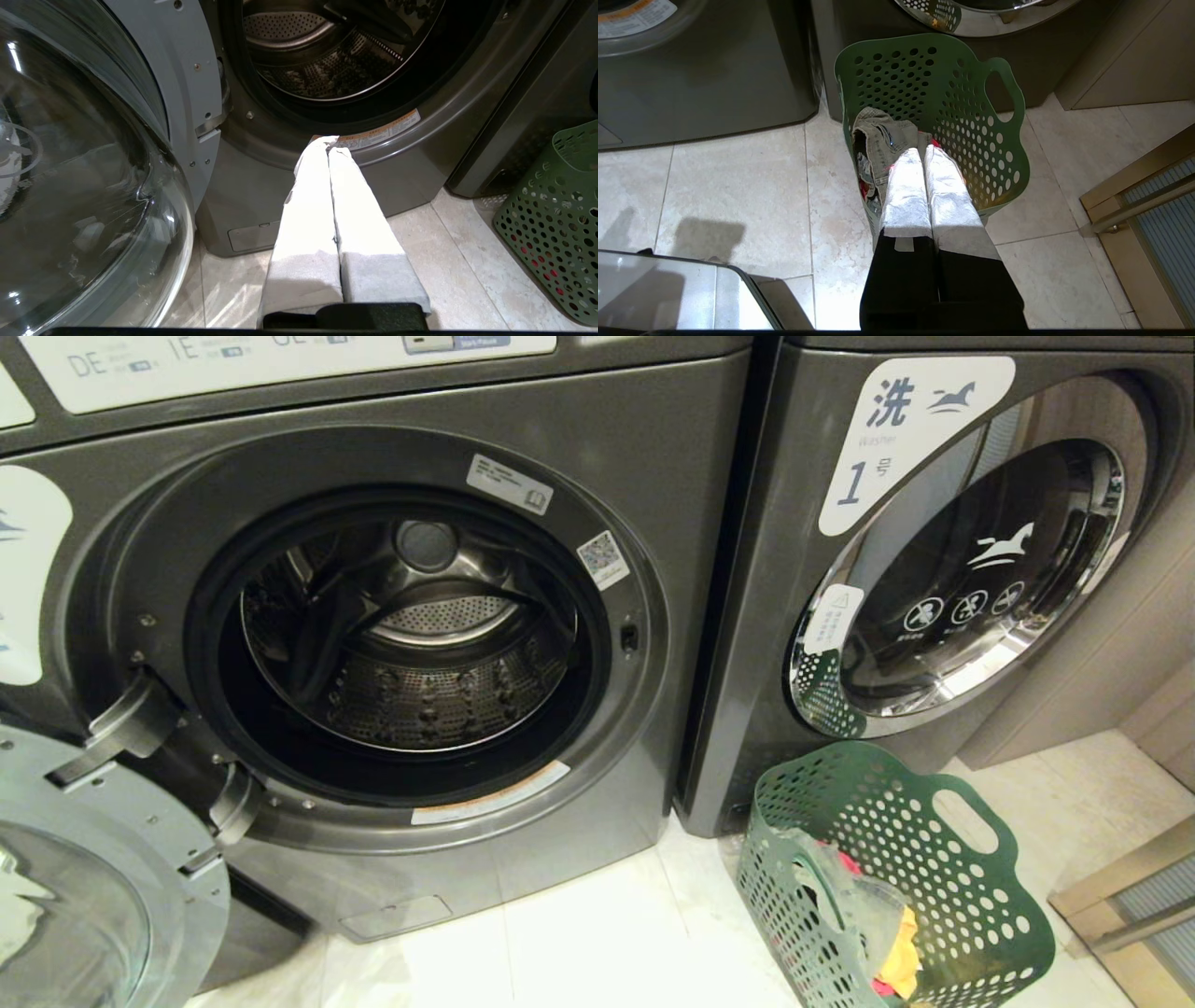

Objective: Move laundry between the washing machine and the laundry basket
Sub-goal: Close the washing machine door with the left hand

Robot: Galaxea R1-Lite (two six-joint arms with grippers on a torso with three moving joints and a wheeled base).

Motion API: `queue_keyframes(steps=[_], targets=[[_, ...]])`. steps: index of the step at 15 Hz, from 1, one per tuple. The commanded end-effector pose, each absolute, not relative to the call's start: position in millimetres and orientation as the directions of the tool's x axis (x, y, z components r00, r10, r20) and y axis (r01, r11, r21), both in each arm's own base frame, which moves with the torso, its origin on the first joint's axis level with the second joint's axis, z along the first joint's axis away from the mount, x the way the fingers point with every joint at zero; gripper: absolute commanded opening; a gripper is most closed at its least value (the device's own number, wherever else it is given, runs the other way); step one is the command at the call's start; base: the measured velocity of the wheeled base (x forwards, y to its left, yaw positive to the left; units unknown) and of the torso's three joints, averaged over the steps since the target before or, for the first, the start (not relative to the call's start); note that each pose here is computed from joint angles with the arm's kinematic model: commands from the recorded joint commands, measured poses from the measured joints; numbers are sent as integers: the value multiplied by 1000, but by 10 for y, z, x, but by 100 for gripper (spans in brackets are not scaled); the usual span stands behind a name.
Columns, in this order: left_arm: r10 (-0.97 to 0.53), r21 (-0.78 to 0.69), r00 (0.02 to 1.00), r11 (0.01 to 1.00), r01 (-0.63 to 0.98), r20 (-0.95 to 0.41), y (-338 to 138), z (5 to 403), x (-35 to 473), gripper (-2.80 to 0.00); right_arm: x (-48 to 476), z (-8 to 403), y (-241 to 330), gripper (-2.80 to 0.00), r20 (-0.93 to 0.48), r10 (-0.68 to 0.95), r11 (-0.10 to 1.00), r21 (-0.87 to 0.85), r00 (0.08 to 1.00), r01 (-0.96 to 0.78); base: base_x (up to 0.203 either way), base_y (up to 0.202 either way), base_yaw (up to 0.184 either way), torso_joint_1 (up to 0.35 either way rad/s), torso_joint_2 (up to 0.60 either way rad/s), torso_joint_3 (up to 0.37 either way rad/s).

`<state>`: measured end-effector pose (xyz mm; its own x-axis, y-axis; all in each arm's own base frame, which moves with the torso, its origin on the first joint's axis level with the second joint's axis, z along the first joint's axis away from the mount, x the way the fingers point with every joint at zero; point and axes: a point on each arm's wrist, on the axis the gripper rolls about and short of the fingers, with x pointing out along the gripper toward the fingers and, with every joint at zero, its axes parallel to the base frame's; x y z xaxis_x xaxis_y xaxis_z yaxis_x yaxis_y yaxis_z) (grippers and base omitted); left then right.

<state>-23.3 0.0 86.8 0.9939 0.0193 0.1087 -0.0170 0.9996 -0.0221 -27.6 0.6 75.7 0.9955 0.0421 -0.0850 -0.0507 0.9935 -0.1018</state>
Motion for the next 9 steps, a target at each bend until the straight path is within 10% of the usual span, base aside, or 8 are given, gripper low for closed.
queue_keyframes(steps=[1, 9], targets=[[20, -22, 997, 1000, -18, 70, 1, 758, -201, -280, -275, 758, 6, -280, -87, 43, 993, -102, 995, -52, 0, 0, 0, 4, -2, 195], [21, -24, 997, 1000, -20, 70, 1, 758, -201, -280, -269, 758, 6, -280, -77, 41, 993, -104, 996, -49, 0, 0, 0, 3, 6, 138]])
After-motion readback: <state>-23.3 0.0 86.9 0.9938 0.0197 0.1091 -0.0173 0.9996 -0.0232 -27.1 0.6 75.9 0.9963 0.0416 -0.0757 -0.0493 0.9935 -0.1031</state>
